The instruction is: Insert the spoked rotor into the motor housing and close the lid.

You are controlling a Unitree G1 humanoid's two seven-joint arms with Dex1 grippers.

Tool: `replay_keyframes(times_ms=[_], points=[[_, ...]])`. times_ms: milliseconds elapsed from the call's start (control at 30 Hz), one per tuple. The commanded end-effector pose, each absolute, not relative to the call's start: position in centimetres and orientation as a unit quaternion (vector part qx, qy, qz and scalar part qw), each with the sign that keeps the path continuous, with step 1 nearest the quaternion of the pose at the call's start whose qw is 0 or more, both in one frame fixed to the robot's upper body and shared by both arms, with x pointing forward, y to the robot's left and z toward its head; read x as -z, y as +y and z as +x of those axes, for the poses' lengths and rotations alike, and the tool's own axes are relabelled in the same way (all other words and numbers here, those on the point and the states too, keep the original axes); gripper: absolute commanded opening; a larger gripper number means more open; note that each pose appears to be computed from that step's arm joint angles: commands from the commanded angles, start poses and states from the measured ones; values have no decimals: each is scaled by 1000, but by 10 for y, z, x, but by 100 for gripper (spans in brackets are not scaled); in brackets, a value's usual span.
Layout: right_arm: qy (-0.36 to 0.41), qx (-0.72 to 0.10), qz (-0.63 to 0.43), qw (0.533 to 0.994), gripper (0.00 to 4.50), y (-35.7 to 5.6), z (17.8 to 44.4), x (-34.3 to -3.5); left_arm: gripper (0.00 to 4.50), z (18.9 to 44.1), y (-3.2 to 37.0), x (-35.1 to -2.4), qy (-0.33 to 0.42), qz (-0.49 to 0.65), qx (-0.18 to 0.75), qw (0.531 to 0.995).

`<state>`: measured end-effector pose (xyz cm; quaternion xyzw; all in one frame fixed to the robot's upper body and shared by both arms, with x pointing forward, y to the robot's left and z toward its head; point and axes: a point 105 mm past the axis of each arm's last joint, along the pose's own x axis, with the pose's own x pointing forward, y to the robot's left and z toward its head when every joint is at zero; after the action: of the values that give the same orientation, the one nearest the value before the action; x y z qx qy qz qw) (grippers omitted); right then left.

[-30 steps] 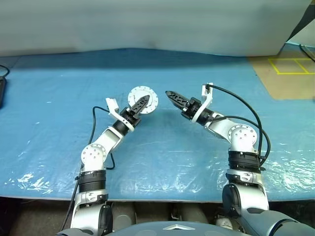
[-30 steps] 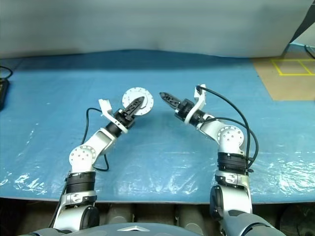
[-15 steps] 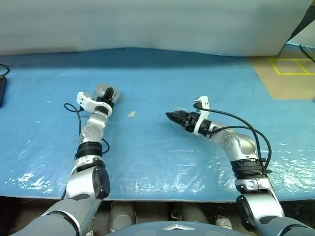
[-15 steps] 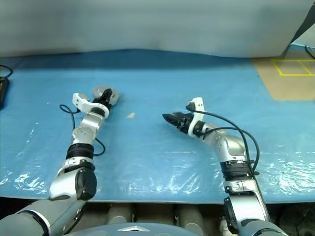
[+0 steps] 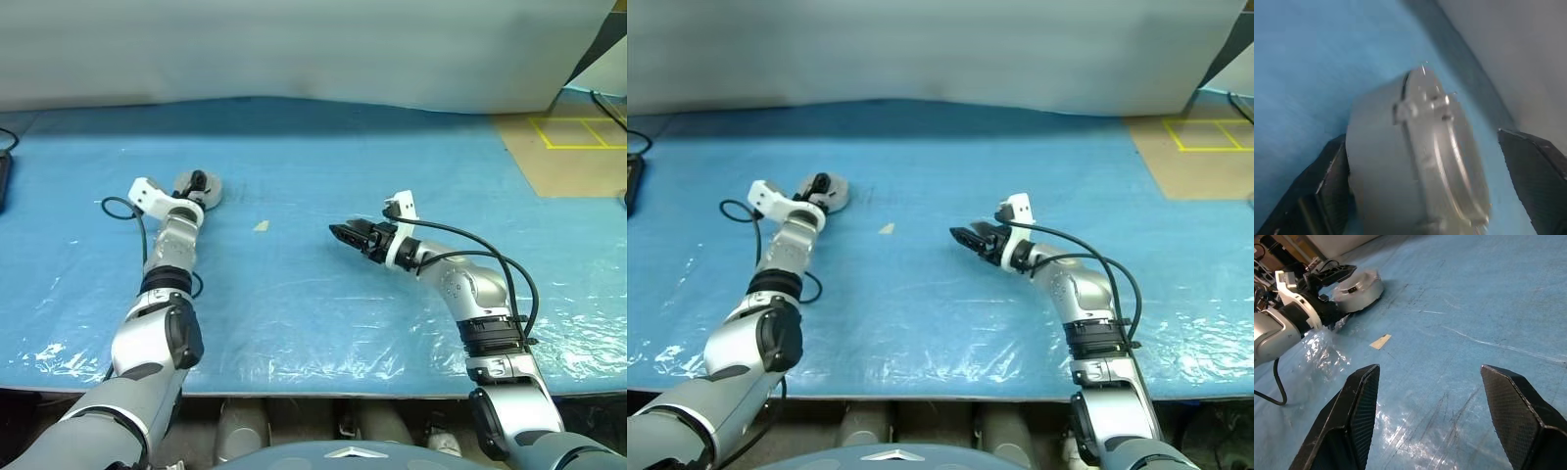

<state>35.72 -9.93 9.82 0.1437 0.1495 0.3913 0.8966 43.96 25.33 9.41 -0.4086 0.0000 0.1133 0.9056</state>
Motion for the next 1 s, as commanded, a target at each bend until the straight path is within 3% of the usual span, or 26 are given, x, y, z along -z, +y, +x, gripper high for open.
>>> replay_keyframes(times_ms=[33, 300, 433, 567, 667, 833, 1000], points=[[125, -392, 135, 901, 344, -102, 365, -112, 447, 435, 275, -117, -50, -366, -124, 921], [111, -382, 119, 910, 344, -108, 373, -115, 447, 425, 295, -148, -114, -309, -116, 937], [31, -366, 72, 927, 344, -113, 377, -129, 447, 417, 256, -185, -188, -225, 26, 956], [-21, -338, 29, 941, 344, -127, 382, -137, 447, 398, 189, -199, -191, -136, 217, 948], [-12, -356, 6, 934, 344, -135, 380, -134, 447, 377, 141, -187, -163, -45, 345, 923], [15, -392, -63, 918, 344, -145, 371, -121, 447, 355, 102, -146, -90, 50, 457, 883], [13, -409, -79, 909, 447, -155, 369, -124, 450, 342, 92, -113, -39, 111, 512, 851]])
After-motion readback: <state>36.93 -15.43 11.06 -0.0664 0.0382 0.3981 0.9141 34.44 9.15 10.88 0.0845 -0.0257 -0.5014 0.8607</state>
